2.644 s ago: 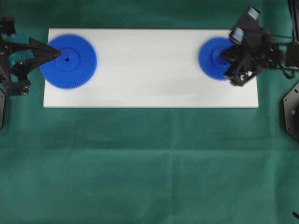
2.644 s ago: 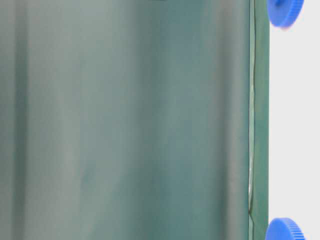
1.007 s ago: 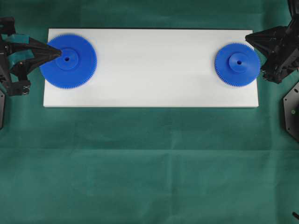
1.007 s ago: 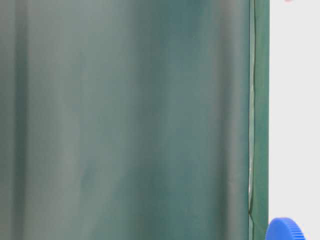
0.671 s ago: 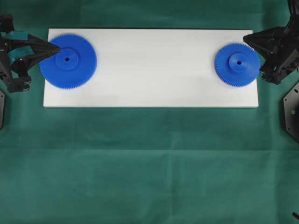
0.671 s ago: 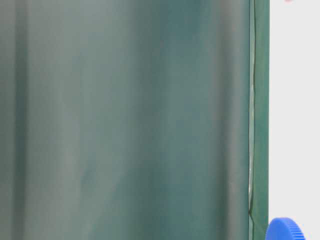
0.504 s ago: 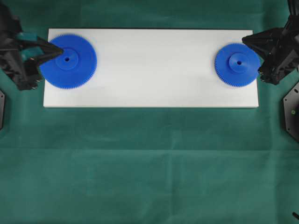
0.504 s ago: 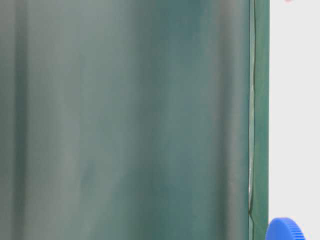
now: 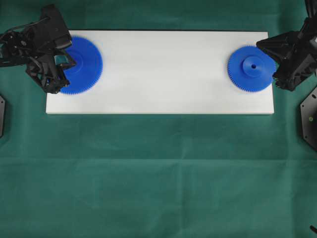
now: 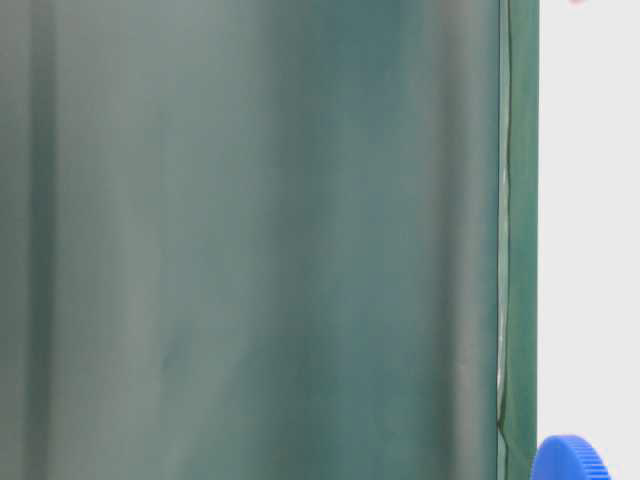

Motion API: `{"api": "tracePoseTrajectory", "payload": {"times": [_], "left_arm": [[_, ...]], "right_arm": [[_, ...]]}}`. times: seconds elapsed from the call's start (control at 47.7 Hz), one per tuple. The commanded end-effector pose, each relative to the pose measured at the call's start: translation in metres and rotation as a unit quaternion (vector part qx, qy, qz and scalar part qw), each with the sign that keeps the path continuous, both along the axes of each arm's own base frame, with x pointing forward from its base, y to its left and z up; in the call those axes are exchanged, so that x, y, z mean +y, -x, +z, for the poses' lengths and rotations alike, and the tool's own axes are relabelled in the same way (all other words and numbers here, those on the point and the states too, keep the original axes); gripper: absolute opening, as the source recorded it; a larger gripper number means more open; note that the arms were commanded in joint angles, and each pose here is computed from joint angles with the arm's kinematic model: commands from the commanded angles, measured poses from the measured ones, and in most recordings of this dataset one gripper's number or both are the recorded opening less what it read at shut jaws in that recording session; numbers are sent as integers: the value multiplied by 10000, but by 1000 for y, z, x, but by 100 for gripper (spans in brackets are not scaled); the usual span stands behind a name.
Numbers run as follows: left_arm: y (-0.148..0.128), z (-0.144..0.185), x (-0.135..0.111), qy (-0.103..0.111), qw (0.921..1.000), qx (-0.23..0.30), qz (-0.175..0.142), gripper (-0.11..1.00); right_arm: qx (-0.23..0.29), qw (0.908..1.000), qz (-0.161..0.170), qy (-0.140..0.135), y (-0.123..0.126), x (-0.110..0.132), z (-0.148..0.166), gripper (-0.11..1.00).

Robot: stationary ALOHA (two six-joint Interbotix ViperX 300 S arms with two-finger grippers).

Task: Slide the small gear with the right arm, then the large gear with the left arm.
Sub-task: 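Lower the closed left gripper onto the large blue gear's hub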

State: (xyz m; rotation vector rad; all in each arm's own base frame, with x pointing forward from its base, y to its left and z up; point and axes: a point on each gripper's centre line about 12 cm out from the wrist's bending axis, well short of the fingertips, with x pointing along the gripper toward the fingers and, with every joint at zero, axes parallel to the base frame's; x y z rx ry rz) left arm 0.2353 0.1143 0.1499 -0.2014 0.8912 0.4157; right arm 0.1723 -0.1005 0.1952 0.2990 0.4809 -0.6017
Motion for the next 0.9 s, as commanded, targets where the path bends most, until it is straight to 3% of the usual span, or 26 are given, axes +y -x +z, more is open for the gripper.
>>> {"api": "tracePoseTrajectory", "payload": {"times": [0.0,0.881], "left_arm": [[-3,4,6,-40,9999,-66,72,0],[15,-31,8,156,9990,308,281,0]], "right_arm": [[-59,10000,22,35,-2,-1,4,50],[-53,10000,53,1,-2,1,2,50]]}}
